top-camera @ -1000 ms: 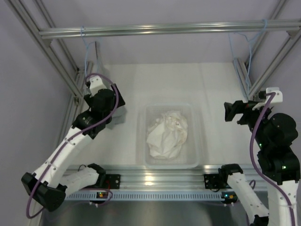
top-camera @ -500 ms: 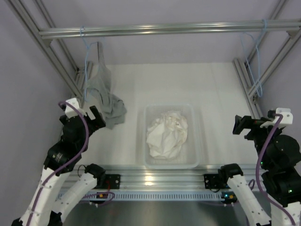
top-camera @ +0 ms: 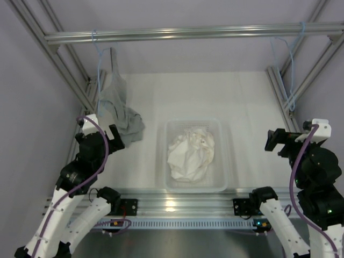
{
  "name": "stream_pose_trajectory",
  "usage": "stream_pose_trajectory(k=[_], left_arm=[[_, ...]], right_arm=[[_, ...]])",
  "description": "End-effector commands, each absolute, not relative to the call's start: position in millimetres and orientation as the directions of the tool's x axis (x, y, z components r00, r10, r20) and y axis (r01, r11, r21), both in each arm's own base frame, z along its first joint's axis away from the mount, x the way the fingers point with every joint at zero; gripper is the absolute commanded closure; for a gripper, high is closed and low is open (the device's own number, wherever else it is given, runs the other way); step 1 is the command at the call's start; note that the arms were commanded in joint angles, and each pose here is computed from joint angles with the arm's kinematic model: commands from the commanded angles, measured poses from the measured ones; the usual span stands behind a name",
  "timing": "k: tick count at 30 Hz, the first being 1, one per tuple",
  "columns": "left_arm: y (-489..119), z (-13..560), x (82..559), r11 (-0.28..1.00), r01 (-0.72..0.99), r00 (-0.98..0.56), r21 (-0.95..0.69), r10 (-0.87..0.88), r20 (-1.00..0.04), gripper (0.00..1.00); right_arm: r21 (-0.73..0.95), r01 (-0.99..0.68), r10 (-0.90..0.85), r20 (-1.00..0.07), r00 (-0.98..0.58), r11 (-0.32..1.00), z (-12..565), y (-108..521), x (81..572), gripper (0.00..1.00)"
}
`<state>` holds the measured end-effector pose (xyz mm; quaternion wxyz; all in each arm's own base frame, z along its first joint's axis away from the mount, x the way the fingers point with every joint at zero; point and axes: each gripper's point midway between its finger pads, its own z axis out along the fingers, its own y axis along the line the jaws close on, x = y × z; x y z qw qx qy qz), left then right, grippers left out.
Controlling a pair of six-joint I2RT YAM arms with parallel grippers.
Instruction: Remove the tank top from the hanger
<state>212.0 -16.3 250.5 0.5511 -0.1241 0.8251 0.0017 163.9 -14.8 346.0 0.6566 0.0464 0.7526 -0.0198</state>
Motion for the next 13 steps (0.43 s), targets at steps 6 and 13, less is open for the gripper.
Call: stream_pose_trajectory(k=[6,13], left_arm=[[-18.0,259.7,213.7,0.965,-0.195,-0.313,-0.174,-0.230,-0.922,0.01],[-17.8,261.6,212.3,0.965,-0.190,-0.305,-0.182,-0.234,-0.923,0.01]], right_arm=[[0.030,0.084,0.041,-0.989,-0.141,0.996,351.2,-11.5,170.4,0.00],[0.027,0.087,0.040,-0.988,-0.146,0.996,349.4,-11.7,171.7,0.01]])
